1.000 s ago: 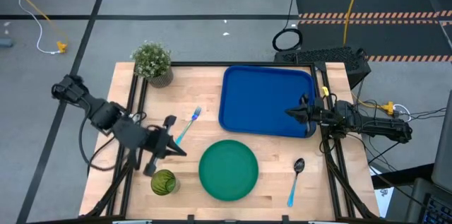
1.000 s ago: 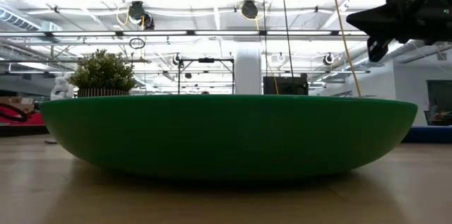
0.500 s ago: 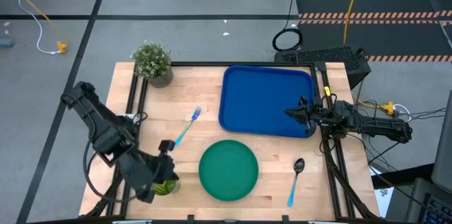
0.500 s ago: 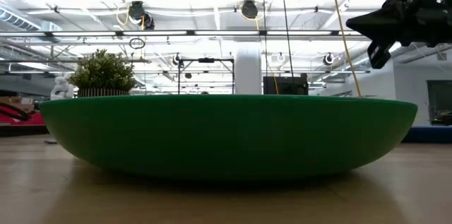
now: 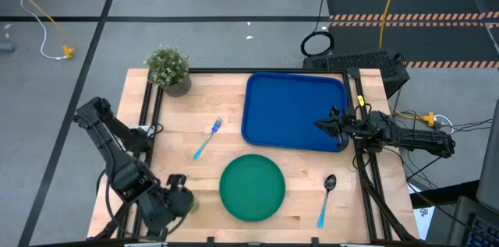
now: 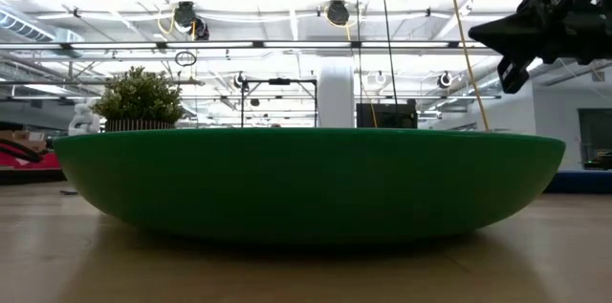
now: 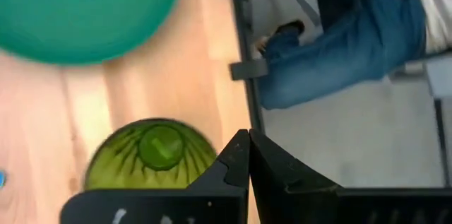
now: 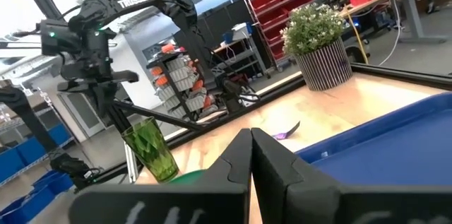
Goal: Pick and place plate/cup/fork/spoon on tray
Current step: Put the green cup on the blue serving tray
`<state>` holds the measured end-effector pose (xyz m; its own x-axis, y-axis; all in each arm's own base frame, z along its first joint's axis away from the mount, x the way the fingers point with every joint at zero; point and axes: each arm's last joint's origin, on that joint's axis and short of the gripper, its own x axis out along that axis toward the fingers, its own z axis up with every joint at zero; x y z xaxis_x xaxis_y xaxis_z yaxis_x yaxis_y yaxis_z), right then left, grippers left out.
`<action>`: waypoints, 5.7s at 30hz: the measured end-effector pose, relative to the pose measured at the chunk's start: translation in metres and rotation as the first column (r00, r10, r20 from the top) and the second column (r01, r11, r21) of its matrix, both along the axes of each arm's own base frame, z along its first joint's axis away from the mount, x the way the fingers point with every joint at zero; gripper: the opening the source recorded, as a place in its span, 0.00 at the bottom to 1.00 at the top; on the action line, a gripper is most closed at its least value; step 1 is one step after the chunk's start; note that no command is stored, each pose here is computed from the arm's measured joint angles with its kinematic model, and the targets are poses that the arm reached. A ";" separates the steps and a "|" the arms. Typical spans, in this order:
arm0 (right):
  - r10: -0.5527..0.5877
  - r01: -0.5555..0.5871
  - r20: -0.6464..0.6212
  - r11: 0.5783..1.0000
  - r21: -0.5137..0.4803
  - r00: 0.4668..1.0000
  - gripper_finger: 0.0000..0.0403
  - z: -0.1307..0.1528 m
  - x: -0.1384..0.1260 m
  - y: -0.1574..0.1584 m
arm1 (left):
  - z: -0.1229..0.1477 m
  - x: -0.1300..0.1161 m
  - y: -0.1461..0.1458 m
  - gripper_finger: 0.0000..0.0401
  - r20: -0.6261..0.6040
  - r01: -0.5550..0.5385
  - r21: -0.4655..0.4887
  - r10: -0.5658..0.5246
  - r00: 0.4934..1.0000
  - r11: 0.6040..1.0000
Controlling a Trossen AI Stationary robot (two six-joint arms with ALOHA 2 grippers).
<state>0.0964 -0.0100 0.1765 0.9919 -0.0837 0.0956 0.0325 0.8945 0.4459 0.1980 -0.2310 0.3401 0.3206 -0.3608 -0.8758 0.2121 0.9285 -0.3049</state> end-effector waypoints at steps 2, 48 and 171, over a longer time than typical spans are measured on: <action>0.000 0.000 -0.011 1.000 0.001 1.000 0.00 -0.001 0.000 0.000 | -0.006 -0.001 -0.010 0.05 -0.002 0.040 0.012 -0.040 0.999 0.999; -0.001 0.000 -0.038 1.000 -0.007 0.999 0.00 -0.004 0.000 0.000 | -0.018 -0.010 -0.007 0.52 -0.187 -0.126 0.270 0.180 0.966 0.955; 0.006 -0.006 -0.395 1.000 0.002 0.919 0.00 -0.004 0.031 -0.003 | -0.052 0.185 0.416 0.03 0.059 0.189 0.708 -0.324 0.944 0.680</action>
<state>0.1270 -0.0132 0.1725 0.9496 -0.0773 -0.3038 0.2004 0.8950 0.3986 0.3834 0.1855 0.2883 0.4707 0.2266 -0.8527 0.4577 0.7635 0.4556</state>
